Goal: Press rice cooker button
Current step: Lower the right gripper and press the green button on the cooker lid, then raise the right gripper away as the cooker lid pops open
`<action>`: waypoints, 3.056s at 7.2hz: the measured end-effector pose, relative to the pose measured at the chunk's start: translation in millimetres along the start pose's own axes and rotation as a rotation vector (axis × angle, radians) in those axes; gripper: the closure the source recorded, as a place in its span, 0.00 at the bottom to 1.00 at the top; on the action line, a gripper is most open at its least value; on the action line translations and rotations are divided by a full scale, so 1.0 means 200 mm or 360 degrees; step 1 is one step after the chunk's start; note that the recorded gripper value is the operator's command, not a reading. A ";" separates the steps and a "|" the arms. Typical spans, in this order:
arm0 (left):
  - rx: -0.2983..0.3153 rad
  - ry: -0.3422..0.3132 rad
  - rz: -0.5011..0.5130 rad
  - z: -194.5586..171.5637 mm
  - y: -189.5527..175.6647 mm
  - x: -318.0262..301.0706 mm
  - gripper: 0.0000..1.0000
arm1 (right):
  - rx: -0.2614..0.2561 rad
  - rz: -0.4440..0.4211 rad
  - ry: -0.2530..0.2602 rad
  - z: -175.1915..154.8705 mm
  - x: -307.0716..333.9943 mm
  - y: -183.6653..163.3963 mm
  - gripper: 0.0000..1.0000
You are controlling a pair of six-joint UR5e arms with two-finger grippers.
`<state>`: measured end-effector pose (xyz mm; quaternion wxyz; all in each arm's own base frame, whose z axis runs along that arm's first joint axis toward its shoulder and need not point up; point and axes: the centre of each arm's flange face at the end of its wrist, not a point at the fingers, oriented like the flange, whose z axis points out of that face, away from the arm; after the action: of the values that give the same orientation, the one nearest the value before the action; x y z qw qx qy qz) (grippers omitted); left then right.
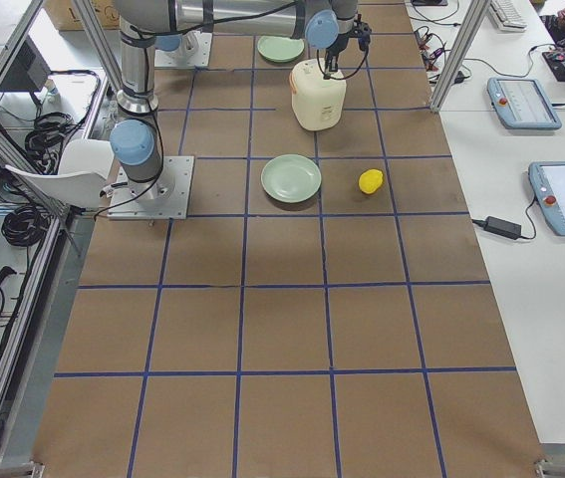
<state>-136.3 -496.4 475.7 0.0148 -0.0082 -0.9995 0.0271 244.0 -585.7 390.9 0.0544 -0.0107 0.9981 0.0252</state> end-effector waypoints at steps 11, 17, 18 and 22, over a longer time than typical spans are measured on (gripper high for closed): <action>0.0000 0.0000 0.0000 0.00 0.00 0.00 0.00 | 0.0015 -0.0054 0.0003 0.08 -0.10 -0.04 0.51; 0.0000 0.0000 0.0000 0.00 0.00 0.00 0.00 | 0.0048 0.0011 0.0126 -0.78 -0.08 0.27 0.01; 0.0000 0.0000 0.0000 0.00 0.00 0.00 0.00 | 0.0044 0.0013 0.0157 -0.82 -0.05 0.34 0.01; 0.0000 0.0000 0.0000 0.00 0.00 0.00 0.00 | -0.0057 -0.0027 0.0266 -0.75 0.13 0.49 0.00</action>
<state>-136.3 -496.3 475.8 0.0148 -0.0083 -0.9995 0.0272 199.0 -495.4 542.1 -0.0292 -0.0222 0.9985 0.0418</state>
